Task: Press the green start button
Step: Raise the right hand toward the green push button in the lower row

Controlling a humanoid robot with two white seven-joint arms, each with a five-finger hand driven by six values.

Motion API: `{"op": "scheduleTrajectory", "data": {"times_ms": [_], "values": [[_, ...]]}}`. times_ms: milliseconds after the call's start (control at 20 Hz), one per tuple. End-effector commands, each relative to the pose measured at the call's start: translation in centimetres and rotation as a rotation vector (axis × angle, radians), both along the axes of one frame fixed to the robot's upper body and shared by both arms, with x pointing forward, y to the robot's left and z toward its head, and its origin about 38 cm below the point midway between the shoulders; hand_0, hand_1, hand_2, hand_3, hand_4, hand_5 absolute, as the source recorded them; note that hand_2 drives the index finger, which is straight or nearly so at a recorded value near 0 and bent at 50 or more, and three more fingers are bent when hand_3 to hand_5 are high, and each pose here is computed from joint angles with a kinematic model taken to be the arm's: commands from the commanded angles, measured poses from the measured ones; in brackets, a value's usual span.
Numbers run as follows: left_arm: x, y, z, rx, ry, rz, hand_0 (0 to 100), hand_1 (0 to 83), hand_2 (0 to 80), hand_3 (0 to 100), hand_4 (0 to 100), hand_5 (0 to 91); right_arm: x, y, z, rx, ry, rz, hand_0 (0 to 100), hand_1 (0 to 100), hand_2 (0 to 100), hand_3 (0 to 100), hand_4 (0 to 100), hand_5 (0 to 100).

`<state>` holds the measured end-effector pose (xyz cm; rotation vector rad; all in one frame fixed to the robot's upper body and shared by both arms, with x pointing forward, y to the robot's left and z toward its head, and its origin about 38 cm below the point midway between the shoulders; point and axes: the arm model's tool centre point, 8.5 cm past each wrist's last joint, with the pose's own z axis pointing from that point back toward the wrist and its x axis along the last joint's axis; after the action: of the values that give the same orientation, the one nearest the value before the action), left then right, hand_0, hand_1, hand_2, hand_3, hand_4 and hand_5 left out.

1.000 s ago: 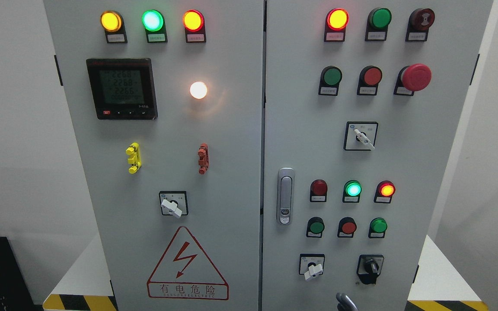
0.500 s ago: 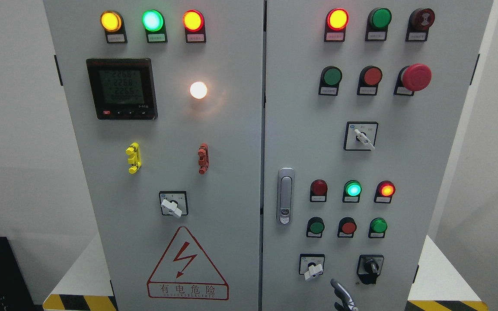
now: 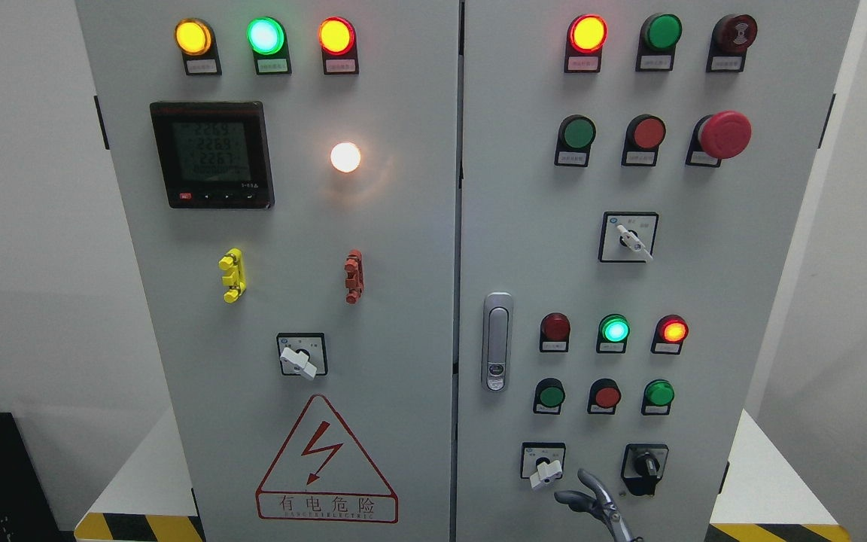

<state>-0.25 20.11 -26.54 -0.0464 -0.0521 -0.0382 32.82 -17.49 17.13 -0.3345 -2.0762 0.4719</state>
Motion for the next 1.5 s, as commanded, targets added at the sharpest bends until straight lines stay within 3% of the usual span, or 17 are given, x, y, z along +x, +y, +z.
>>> {"op": "scheduleTrajectory", "data": {"times_ms": [0,200,300,1450], "values": [[0.0,0.0,0.0,0.000,-0.001,0.000,12,55.6,0.0,0,0,0.0,1.1,-2.2,0.9,-0.206,-0.051,-0.149,40,31,0,52,55,48],[0.0,0.0,0.0,0.000,-0.001,0.001,12,55.6,0.0,0,0,0.0,1.8,-2.9,1.8,-0.366,-0.131,-0.258,44,31,0,53,54,49],[0.0,0.0,0.0,0.000,-0.001,0.000,12,55.6,0.0,0,0,0.0,1.9,-2.9,2.0,-0.400,-0.144,-0.271,45,31,0,53,54,50],[0.0,0.0,0.0,0.000,-0.001,0.000,12,55.6,0.0,0,0,0.0,6.1,-0.5,2.0,-0.536,-0.162,-0.273,48,31,0,52,56,50]]}}
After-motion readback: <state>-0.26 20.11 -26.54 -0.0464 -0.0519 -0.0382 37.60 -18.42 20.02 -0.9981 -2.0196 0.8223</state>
